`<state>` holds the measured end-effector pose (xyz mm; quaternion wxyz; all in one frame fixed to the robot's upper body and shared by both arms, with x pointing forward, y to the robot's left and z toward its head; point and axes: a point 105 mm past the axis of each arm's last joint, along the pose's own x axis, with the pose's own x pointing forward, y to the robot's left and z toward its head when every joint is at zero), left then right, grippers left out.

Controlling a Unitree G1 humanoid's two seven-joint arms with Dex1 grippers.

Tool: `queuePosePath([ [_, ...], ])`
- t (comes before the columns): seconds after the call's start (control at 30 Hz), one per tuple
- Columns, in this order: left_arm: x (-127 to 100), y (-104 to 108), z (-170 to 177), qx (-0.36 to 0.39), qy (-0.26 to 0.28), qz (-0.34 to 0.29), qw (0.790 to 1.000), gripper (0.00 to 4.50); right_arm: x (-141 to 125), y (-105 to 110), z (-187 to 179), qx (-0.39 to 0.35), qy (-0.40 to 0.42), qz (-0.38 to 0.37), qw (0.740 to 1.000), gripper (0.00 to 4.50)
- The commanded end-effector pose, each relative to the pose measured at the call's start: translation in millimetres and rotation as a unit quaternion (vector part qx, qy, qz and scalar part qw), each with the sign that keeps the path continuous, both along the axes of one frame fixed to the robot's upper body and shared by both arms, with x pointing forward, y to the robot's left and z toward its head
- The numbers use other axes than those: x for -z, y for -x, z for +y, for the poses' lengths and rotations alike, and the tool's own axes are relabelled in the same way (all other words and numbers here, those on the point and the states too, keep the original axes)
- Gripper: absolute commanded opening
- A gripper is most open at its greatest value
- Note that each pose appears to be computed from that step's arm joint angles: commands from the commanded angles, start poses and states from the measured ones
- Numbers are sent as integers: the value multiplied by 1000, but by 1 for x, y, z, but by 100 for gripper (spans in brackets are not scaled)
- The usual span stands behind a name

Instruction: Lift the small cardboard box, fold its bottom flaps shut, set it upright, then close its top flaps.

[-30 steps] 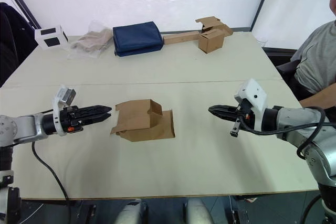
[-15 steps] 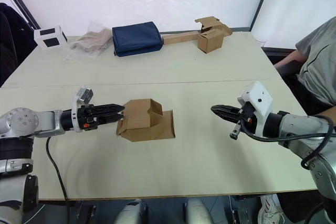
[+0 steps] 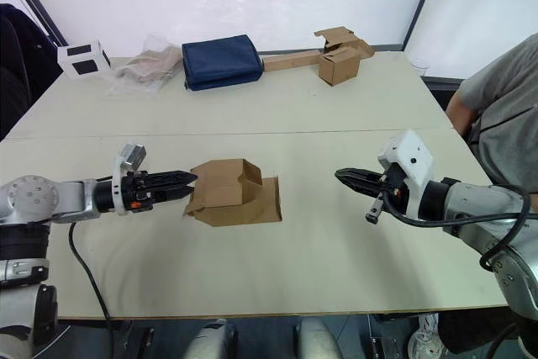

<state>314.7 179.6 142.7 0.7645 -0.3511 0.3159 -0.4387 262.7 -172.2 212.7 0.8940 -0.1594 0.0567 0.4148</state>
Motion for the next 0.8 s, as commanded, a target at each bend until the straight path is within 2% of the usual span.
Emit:
queuePosePath([
  [0.03,-1,-6,-4,0,9,-15,1000,443,-10,-1,1,-5,4,-22,1000,0],
  [0.23,1,-10,-19,17,40,-18,999,443,-8,0,0,-2,12,-21,1000,0],
  [0.8,-1,-18,-27,29,50,-22,998,443,-7,1,0,10,6,-28,1000,0],
])
